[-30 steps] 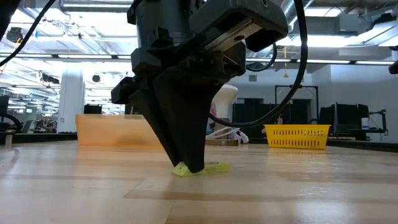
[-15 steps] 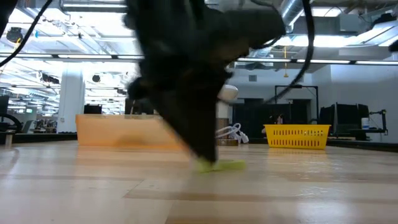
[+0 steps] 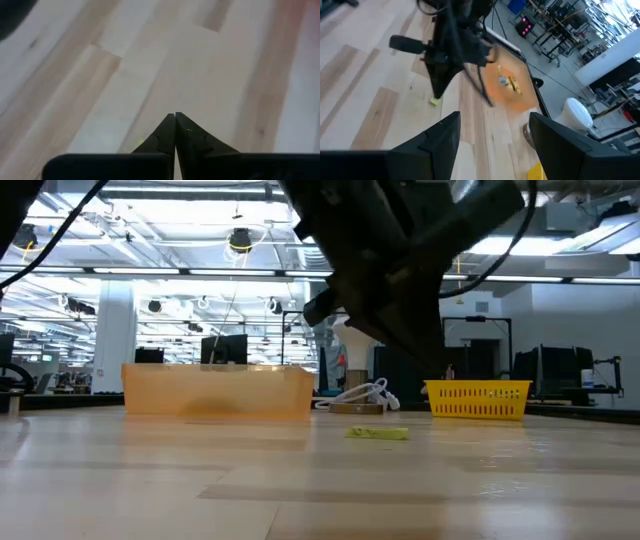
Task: Pick & Place School Supplies
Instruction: Put the green eraser into the red bin
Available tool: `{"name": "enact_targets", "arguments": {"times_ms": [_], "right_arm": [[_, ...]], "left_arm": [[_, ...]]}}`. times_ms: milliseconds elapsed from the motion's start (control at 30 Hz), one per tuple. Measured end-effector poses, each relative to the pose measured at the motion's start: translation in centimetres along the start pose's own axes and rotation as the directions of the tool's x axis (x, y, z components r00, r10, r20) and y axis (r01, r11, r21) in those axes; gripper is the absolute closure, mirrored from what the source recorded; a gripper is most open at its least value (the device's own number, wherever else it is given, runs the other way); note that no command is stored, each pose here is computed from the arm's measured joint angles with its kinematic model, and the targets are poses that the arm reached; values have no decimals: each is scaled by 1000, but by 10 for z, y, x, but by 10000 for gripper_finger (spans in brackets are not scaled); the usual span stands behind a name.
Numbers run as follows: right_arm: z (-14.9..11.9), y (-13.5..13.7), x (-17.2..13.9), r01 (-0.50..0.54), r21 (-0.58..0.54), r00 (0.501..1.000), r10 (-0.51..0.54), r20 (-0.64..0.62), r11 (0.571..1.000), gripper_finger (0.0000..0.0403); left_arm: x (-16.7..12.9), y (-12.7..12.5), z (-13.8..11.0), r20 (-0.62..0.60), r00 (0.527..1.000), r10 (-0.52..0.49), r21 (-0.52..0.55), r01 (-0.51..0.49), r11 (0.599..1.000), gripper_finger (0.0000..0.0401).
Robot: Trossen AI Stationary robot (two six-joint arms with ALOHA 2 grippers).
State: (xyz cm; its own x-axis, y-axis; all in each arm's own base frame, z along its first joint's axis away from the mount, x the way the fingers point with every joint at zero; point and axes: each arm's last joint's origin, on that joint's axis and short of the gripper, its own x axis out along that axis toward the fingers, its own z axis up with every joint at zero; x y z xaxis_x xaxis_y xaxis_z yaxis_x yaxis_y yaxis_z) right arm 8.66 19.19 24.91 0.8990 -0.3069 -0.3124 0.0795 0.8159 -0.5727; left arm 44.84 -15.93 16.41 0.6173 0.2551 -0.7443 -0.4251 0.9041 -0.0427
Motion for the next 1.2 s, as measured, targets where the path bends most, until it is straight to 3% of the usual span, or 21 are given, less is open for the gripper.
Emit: {"name": "enact_targets", "arguments": {"times_ms": [167, 433, 633, 733, 1033, 1200], "right_arm": [[3, -10, -1, -3, 40, 1000, 3, 9, 999, 175], [3, -13, 8, 23, 46, 999, -21, -43, 999, 175], [4, -15, 13, 46, 47, 997, -43, -60, 998, 175], [4, -16, 15, 54, 40, 997, -51, -65, 998, 175], [4, -19, 20, 83, 40, 994, -80, -78, 996, 175], [6, -20, 25, 105, 69, 992, -100, -81, 992, 175]], "left_arm": [[5, 10, 6, -26, 1000, 9, 104, -7, 995, 395], [25, 48, -5, -171, 978, 119, 134, -96, 986, 353], [35, 65, -12, -208, 964, 164, 144, -135, 980, 395], [33, 64, -12, -203, 965, 167, 149, -138, 979, 394], [2, 66, 10, -223, 975, 21, 186, 21, 982, 389], [1, 72, 17, -250, 967, -38, 184, 87, 979, 390]]}}
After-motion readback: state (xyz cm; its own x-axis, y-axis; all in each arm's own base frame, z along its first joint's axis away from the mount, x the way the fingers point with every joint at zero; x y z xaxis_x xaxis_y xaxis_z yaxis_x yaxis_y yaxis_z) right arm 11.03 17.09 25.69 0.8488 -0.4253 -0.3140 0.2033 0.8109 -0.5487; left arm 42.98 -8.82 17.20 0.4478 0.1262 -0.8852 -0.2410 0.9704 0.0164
